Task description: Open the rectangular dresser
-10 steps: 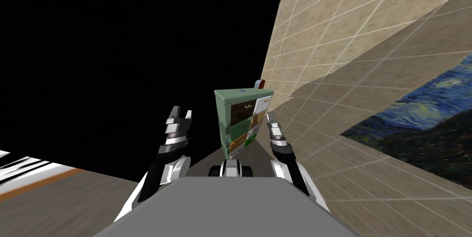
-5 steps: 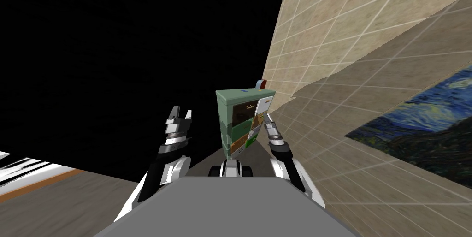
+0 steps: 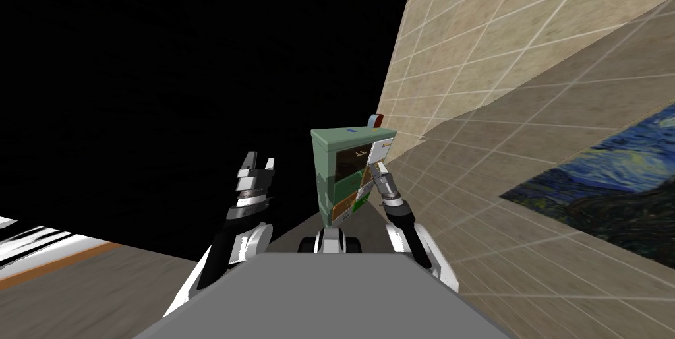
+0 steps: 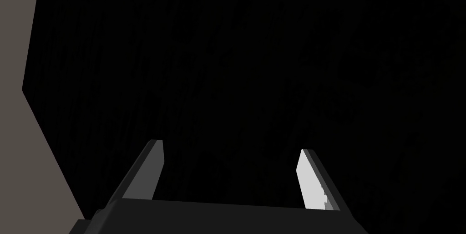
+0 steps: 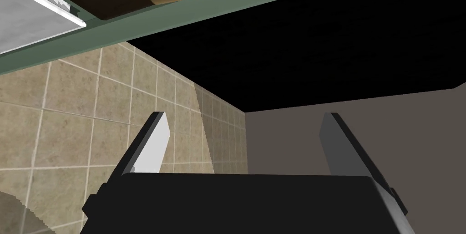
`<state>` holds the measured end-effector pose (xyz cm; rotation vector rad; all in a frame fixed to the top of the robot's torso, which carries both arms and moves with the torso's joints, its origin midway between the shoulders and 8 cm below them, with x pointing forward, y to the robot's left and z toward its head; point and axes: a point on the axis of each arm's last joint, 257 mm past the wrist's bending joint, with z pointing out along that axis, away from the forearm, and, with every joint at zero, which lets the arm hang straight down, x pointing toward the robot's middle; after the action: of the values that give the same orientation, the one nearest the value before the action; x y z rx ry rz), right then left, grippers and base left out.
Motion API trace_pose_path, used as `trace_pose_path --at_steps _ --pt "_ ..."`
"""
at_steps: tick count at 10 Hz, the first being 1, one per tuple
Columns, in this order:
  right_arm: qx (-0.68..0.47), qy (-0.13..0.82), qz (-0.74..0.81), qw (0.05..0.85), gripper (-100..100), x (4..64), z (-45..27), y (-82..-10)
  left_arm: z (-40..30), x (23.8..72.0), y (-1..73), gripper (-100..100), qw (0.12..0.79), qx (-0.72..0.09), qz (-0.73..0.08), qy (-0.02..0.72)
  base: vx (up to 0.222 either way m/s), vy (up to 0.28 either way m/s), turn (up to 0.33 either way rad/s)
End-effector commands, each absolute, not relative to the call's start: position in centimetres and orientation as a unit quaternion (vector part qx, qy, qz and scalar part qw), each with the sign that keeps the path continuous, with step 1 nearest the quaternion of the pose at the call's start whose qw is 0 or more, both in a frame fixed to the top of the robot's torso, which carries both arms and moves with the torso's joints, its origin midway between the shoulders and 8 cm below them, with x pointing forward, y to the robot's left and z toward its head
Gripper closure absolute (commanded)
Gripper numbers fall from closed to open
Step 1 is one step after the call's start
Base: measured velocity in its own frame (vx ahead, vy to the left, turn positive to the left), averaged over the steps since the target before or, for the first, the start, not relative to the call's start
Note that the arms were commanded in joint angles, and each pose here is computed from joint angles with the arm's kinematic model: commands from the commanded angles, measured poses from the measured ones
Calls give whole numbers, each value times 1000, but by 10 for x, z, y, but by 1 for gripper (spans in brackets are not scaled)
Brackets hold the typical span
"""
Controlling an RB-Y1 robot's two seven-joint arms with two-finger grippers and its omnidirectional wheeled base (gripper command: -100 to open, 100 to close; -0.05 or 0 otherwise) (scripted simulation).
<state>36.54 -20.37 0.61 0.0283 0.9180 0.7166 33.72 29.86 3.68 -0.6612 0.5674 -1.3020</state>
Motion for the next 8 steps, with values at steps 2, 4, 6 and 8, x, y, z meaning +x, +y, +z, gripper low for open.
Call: trace_pose_path --at_steps 2,4,6,8 --pt "-28 438 291 850 -100 369 1 -198 37 337 299 0 709 -298 -586 256 12 26 8" --pt "-58 440 259 858 -100 372 -5 -193 37 337 299 0 709 -298 -586 256 14 32 6" --pt "-87 442 231 863 -100 376 -11 -188 37 337 299 0 709 -298 -586 256 6 18 1" --pt "-116 442 200 867 -100 379 -18 -184 37 337 299 0 709 -298 -586 256 13 28 3"
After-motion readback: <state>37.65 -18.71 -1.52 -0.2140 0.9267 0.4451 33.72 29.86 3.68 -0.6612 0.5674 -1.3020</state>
